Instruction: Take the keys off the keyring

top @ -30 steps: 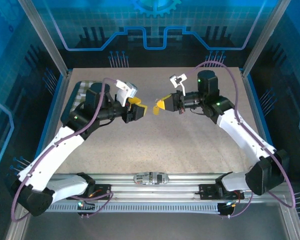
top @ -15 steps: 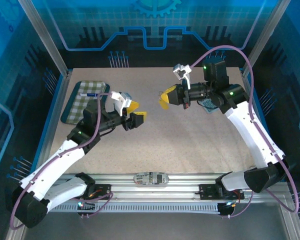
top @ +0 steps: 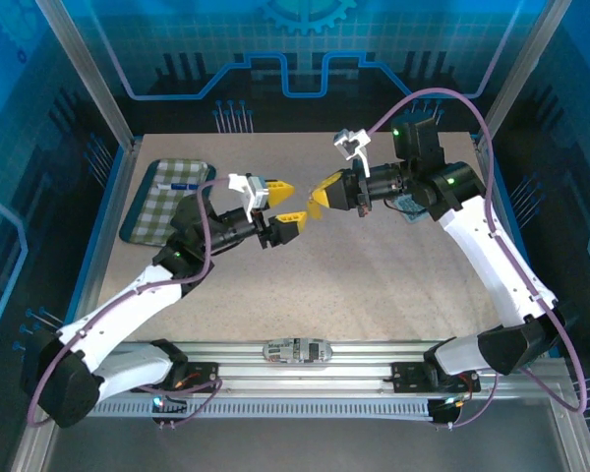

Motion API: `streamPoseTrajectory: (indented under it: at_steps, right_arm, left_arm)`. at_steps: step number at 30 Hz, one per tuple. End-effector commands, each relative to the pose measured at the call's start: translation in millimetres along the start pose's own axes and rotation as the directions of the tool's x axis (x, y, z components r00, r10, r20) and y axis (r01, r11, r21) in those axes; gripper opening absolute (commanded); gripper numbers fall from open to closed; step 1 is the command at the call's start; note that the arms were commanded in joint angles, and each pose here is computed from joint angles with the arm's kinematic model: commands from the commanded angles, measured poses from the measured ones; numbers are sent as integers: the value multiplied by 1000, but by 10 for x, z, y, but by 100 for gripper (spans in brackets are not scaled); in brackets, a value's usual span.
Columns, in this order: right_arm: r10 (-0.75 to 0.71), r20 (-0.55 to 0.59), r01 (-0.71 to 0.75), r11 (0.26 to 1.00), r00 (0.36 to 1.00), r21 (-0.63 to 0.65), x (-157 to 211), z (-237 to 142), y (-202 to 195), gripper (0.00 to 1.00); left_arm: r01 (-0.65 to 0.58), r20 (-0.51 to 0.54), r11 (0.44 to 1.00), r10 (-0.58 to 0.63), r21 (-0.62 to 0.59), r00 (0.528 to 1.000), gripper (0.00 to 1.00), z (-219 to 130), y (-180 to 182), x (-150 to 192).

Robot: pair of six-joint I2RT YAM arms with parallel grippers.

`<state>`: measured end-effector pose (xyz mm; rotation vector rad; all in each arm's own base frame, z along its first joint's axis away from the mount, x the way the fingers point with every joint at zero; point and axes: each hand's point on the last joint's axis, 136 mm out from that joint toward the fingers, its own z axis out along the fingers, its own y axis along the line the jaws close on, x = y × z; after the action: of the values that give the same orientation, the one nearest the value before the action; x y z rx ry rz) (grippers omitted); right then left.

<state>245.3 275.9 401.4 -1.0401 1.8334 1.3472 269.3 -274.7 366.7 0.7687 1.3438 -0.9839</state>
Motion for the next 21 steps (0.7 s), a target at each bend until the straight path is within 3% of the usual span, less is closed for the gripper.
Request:
streamPoseTrajectory:
  at_steps: [1,7,16,21]
  right_arm:
    - [-8,5,8,998,1000,-57,-12,21,145,0]
    - [-9,12,10,997,1000,-78,-10,19,186,0]
    - [-11,19,13,995,1000,-102,5,17,220,0]
    - [-17,22,19,995,1000,-96,10,2,220,0]
  left_arm:
    - [-80,63,992,74,96,995,65,75,-188,-269]
    - [-90,66,987,82,133,994,59,162,-257,-288]
    - [-98,56,981,90,165,994,30,305,-256,-293]
    - [-107,47,982,101,157,994,20,310,-241,-266]
